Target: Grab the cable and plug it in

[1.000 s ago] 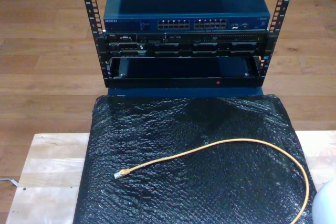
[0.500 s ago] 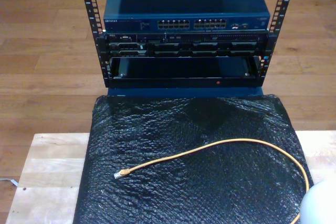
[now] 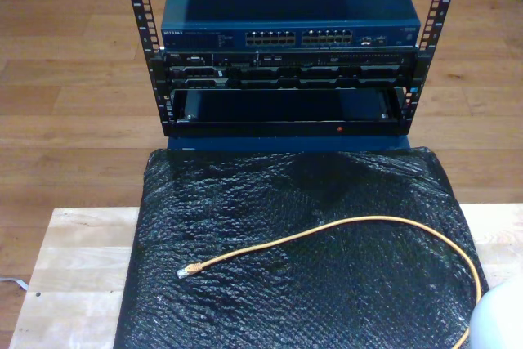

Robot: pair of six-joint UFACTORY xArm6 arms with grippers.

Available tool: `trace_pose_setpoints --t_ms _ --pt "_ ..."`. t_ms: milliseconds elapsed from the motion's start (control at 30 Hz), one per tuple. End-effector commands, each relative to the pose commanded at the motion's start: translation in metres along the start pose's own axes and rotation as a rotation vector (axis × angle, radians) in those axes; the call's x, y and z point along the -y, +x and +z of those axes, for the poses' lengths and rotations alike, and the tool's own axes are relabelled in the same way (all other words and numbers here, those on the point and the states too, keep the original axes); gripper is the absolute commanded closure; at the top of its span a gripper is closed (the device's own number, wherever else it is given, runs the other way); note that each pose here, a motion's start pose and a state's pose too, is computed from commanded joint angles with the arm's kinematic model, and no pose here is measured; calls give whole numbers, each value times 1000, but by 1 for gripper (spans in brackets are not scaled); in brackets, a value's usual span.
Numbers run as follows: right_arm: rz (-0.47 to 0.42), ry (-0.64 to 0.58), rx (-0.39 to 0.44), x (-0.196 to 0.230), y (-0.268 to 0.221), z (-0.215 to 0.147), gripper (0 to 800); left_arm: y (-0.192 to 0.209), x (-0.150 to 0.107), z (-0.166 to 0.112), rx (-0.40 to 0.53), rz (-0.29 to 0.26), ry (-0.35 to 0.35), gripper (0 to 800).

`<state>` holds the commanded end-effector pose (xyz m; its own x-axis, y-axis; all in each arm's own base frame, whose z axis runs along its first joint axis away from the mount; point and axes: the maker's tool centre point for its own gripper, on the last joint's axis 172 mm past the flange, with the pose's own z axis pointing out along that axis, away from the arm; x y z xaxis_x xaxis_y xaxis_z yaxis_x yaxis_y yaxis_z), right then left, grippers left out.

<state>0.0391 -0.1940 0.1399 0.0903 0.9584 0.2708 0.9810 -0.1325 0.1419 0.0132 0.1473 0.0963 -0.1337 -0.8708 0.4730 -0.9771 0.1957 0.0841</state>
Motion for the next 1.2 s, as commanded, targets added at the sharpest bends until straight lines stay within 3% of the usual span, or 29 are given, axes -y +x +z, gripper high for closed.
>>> trace_pose_setpoints --t_ms 233,567,833,1200 --pt "61 9 1 -24 -3 -31 0 -2 0 -23 7 -11 6 0" --pt "129 43 -4 -76 -11 -53 0 5 29 -57 -1 -2 60 0" --pt "189 96 -64 -113 -5 -72 0 20 50 -81 -20 -13 25 0" --pt "248 19 -139 -161 15 -91 0 39 88 -95 -59 -52 78 0"
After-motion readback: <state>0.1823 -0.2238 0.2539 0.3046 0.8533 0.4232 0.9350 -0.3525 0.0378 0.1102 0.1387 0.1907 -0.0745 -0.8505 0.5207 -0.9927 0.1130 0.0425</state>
